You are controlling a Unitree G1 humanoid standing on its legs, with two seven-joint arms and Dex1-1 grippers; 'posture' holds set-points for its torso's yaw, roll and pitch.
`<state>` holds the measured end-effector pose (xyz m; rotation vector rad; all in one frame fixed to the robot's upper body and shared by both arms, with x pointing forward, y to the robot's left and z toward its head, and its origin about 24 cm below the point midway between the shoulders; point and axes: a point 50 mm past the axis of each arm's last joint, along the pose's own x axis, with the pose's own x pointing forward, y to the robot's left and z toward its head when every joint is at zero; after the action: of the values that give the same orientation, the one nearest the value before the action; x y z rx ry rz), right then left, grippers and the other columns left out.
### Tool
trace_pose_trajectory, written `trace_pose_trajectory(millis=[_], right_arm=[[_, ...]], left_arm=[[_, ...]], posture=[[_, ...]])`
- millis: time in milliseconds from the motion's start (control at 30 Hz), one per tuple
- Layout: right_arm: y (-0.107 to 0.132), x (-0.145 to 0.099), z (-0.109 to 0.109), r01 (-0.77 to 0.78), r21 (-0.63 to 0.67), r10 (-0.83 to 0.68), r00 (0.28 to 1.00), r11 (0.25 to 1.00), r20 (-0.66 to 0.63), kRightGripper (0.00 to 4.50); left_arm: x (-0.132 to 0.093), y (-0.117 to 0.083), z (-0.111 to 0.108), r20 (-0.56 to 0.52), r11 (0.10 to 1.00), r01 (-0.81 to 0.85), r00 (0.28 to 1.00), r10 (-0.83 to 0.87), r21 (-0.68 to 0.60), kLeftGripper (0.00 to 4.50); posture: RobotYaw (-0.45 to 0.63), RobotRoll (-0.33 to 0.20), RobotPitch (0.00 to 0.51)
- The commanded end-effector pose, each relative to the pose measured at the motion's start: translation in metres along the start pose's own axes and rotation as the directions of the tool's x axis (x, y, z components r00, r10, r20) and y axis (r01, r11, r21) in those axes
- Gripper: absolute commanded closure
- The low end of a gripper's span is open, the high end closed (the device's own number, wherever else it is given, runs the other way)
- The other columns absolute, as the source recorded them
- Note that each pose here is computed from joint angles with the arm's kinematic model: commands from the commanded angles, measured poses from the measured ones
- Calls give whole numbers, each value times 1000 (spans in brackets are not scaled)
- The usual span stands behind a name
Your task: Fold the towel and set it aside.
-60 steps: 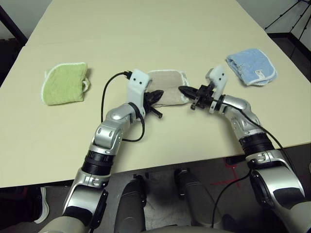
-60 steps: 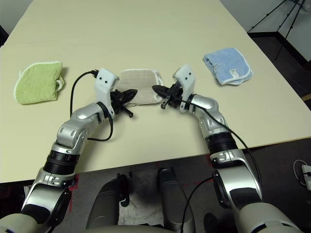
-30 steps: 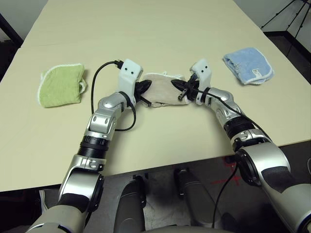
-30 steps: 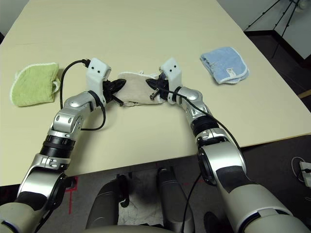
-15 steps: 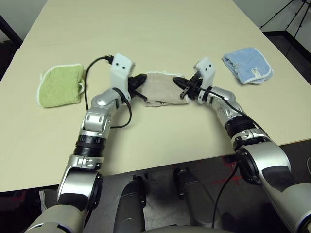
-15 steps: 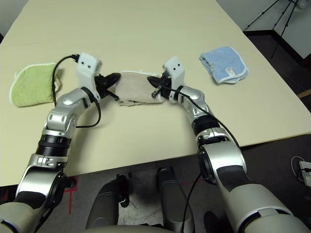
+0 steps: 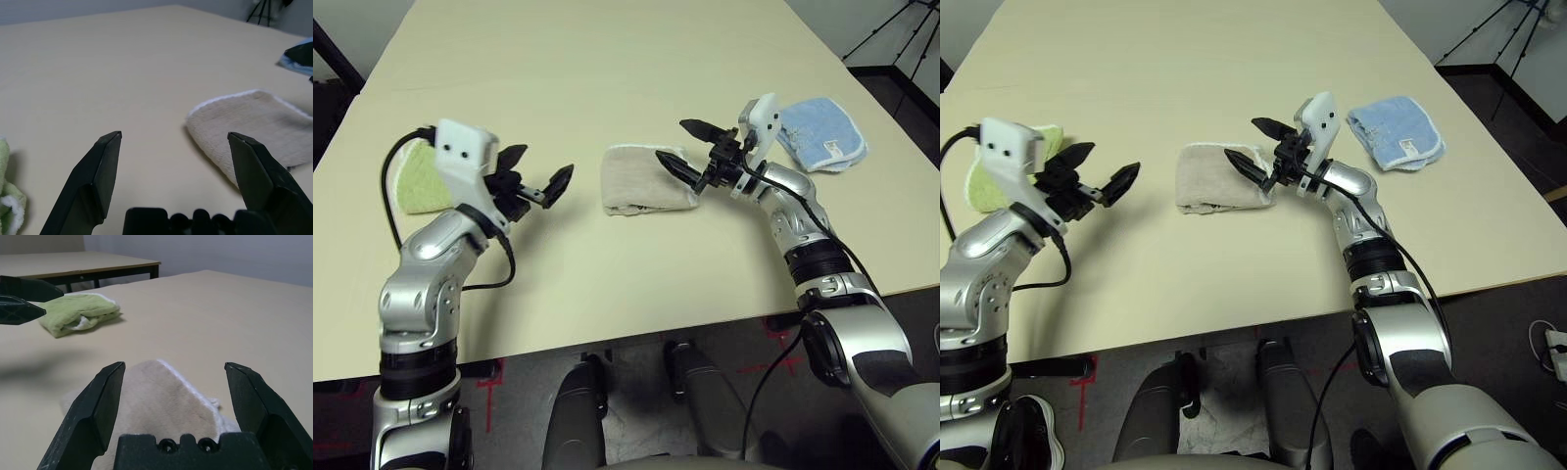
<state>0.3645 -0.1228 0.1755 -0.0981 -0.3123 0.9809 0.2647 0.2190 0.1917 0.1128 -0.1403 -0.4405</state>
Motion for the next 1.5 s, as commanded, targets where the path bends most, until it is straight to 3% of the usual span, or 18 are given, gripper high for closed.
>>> trace_pose_trajectory(millis=[33,233,500,900,1200,1500], right_arm=[[2,-11,-1,-17,16,17,1000,1000,-10,5],[1,-32,-6,1,27,1,998,1000,-55,5],[1,-61,-9,52,36,-48,993,998,-111,5],[11,-106,-8,272,288,-176,931,918,-319,5],[24,-115,-9,358,490,-95,871,795,-481,5],[25,-118,-12,416,518,-71,825,747,-560,5]], left_arm=[[-14,-12,-2,-7,993,112,994,-113,-38,41],[-25,-24,-4,-64,973,199,976,-208,-118,41],[-22,-31,2,-23,946,324,946,-324,-1,41],[-22,-20,-1,-28,930,356,934,-355,94,41],[-17,-22,-2,-30,921,378,926,-377,97,41],[-18,-22,-2,-37,919,382,924,-380,102,41]], posture=[[-40,0,165],[-39,0,169],[-52,0,166],[-90,0,171],[-106,0,178],[-102,0,180]])
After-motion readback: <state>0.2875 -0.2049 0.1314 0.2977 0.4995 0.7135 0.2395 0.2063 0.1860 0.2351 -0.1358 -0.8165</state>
